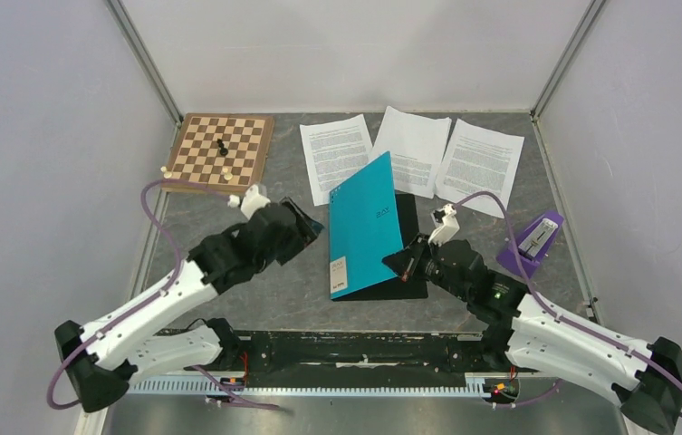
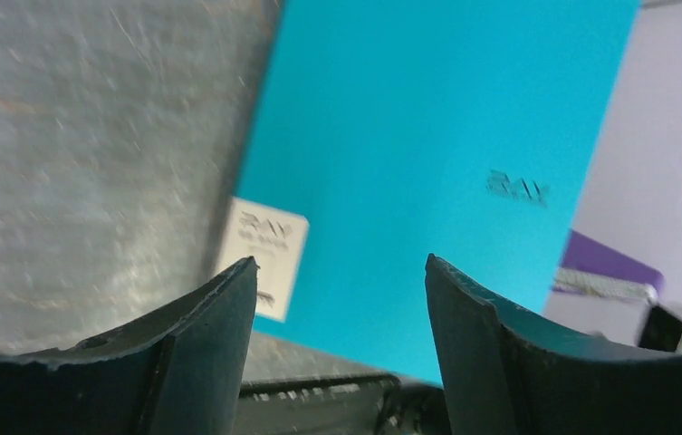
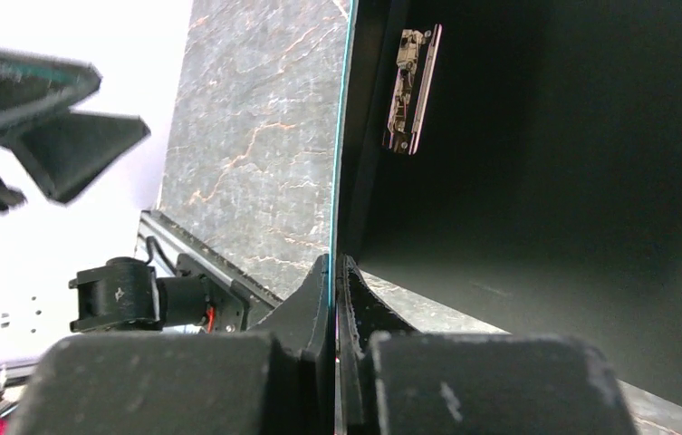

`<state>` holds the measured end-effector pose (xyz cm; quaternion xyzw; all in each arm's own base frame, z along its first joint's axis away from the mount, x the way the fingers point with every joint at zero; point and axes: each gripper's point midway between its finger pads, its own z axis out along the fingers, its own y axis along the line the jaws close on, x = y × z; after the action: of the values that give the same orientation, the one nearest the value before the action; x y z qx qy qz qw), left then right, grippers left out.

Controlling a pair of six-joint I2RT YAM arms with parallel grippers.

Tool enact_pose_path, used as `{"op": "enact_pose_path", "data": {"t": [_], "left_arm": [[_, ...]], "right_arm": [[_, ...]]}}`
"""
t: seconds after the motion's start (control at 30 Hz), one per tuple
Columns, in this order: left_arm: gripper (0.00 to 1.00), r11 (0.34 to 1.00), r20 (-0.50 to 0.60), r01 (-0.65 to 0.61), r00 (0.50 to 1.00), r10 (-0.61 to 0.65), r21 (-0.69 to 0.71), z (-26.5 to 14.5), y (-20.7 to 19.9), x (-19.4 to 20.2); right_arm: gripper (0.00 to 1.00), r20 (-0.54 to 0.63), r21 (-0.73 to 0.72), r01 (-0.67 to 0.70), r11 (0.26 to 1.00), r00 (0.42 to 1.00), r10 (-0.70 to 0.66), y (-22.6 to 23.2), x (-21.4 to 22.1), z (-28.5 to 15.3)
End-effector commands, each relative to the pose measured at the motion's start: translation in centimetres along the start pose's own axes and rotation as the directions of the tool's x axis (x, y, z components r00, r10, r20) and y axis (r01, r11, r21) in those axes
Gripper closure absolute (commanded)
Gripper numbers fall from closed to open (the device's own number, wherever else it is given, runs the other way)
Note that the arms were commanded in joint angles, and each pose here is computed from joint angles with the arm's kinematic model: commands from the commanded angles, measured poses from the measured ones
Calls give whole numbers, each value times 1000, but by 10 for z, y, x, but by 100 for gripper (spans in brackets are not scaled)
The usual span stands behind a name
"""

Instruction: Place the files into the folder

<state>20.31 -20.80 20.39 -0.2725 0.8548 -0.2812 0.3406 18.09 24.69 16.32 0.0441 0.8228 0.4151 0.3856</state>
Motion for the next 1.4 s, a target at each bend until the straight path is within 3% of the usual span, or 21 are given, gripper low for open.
{"op": "enact_pose_path", "data": {"t": [0.0, 0.13, 0.3, 0.53, 0.63, 0.87, 1.2, 1.37], "left_arm": [[25, 961, -71, -276, 959, 274, -28, 26, 1, -25], [25, 972, -79, -234, 970, 231, -25, 56, -9, -46], [23, 976, 12, -161, 986, 165, -147, 72, 9, -89], [21, 976, 65, -129, 988, 143, -177, 77, 9, -132], [21, 979, 89, -131, 985, 146, -156, 71, 2, -149], [21, 978, 133, -152, 976, 171, -144, 47, -9, -178], [20, 934, 160, -320, 925, 344, -161, -1, -26, -199], [20, 882, 203, -356, 881, 427, -310, -25, -2, -215]], "right_arm": [[100, 122, 12, 51, 999, 991, -52, 23, -41, -14], [100, 112, 18, 119, 993, 986, -121, 45, -52, -19], [96, 29, 39, 244, 969, 969, -245, 73, -55, -22], [55, -40, -19, 351, 936, 935, -351, 94, -31, -8], [45, -23, -78, 375, 924, 926, -378, 112, -25, 2], [36, -20, -238, 416, 878, 902, -432, 165, -5, 24], [25, -43, -352, 511, 784, 828, -559, 220, 41, 46], [21, -62, -436, 494, 752, 817, -573, 236, 71, 58]]}}
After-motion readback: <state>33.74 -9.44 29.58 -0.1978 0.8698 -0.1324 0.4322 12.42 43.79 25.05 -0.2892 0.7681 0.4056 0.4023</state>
